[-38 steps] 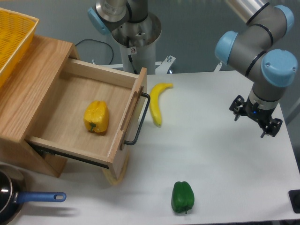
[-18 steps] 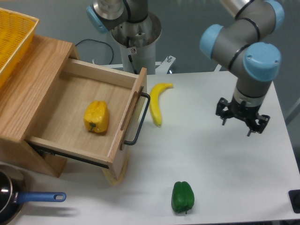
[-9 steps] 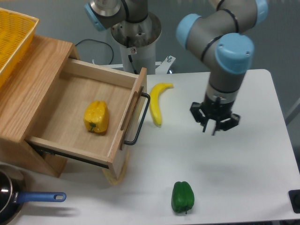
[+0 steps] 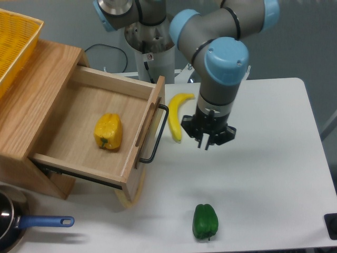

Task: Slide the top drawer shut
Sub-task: 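Lower the gripper against the drawer front beside the black handle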

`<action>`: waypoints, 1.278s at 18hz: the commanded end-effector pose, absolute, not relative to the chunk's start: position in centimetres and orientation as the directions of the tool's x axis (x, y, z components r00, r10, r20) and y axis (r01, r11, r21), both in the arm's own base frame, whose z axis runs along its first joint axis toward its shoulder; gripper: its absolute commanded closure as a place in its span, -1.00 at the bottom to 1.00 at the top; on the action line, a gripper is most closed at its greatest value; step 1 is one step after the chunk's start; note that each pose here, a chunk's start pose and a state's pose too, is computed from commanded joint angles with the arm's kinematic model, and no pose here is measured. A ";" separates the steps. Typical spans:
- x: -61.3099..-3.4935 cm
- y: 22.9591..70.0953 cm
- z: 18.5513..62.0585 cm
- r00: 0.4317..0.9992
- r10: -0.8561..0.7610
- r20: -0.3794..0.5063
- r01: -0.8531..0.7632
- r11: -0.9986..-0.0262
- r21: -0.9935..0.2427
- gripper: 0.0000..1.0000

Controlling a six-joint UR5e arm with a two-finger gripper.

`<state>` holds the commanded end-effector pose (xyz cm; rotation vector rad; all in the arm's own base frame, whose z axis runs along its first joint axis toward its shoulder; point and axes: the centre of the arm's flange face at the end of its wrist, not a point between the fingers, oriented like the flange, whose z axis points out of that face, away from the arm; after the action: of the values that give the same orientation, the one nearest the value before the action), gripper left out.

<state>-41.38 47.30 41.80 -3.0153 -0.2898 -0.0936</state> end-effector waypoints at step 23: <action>-35.3 49.9 43.6 0.983 0.147 0.110 0.160 -0.980 -0.118 0.73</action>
<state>-35.29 49.91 43.61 -3.0020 -0.2331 -0.1525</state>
